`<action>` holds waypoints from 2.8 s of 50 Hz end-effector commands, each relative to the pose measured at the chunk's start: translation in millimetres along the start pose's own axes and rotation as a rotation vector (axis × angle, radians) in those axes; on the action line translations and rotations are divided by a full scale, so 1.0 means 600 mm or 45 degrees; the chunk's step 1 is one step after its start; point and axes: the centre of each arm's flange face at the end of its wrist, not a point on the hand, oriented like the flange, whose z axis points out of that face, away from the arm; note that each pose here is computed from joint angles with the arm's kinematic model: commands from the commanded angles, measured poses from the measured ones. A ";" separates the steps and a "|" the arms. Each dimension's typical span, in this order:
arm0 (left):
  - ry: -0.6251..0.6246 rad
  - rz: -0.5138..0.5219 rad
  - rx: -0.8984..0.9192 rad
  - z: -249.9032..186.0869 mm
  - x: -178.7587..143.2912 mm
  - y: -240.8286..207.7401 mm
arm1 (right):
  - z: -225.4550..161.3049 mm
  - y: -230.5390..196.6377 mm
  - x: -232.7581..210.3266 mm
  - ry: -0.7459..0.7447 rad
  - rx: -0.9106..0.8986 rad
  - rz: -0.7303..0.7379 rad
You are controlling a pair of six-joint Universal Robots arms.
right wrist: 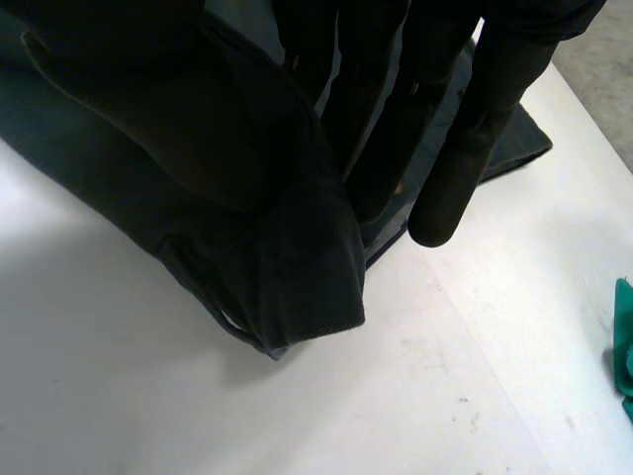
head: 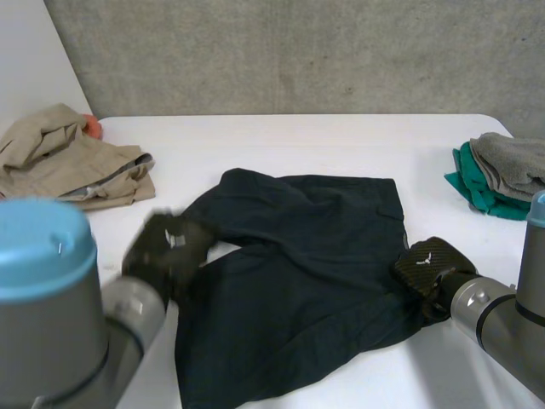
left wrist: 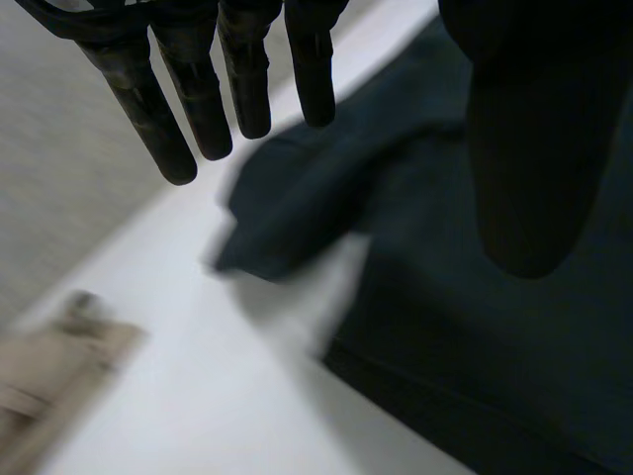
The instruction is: Fold the laundry.
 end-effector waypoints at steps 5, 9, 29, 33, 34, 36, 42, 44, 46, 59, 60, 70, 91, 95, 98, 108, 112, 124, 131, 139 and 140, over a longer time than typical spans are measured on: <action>0.206 -0.154 -0.341 -0.081 0.049 0.082 | 0.005 -0.006 0.011 -0.001 0.040 0.134; 0.250 -0.150 -0.363 -0.094 0.063 0.092 | 0.006 -0.007 0.011 0.001 0.048 0.150; 0.133 -0.003 -0.354 -0.058 0.076 0.115 | -0.011 -0.019 0.018 0.017 0.076 0.182; 0.180 0.187 -0.304 -0.084 0.078 0.106 | -0.053 -0.018 0.008 -0.067 -0.011 0.003; 0.198 0.224 -0.305 -0.091 0.080 0.106 | -0.061 -0.014 0.003 -0.097 -0.040 -0.053; 0.233 0.292 -0.320 -0.108 0.083 0.108 | -0.078 -0.003 -0.009 -0.168 -0.101 -0.165; 0.323 0.353 -0.421 -0.149 0.079 0.104 | -0.110 0.049 -0.024 -0.347 -0.319 -0.372; 0.329 0.352 -0.414 -0.150 0.078 0.098 | -0.107 0.050 -0.019 -0.333 -0.318 -0.364; 0.311 0.338 -0.368 -0.142 0.076 0.080 | -0.100 0.047 -0.012 -0.294 -0.295 -0.352; -0.042 0.145 0.068 0.058 0.025 -0.048 | 0.004 -0.021 0.059 0.125 0.081 -0.180; -0.086 0.152 0.160 0.086 0.025 -0.066 | 0.022 -0.027 0.061 0.151 0.125 -0.177; -0.408 0.385 0.435 0.273 0.020 -0.070 | 0.148 -0.052 0.097 0.447 0.335 -0.237; -0.581 0.504 0.719 0.323 0.039 -0.085 | 0.201 -0.096 0.144 0.642 0.499 -0.075; -0.572 0.490 0.706 0.293 0.031 -0.091 | 0.131 -0.116 0.146 0.513 0.456 0.051; -0.551 0.463 0.693 0.272 0.027 -0.088 | 0.104 -0.105 0.135 0.387 0.372 0.134; -0.290 0.125 0.582 0.168 0.033 -0.059 | 0.067 -0.010 0.092 -0.002 0.155 0.380; -0.198 0.030 0.475 0.152 0.042 -0.036 | 0.077 0.007 0.085 0.030 0.179 0.374; -0.136 -0.032 0.375 0.142 0.048 -0.016 | 0.121 0.044 0.080 0.111 0.125 0.355; -0.144 -0.036 0.387 0.138 0.043 -0.022 | 0.124 0.061 0.112 0.243 0.103 0.354; -0.157 -0.047 0.426 0.116 0.032 -0.039 | 0.079 0.017 0.164 0.418 0.215 0.165; -0.160 -0.049 0.429 0.112 0.030 -0.040 | 0.077 0.011 0.168 0.430 0.224 0.126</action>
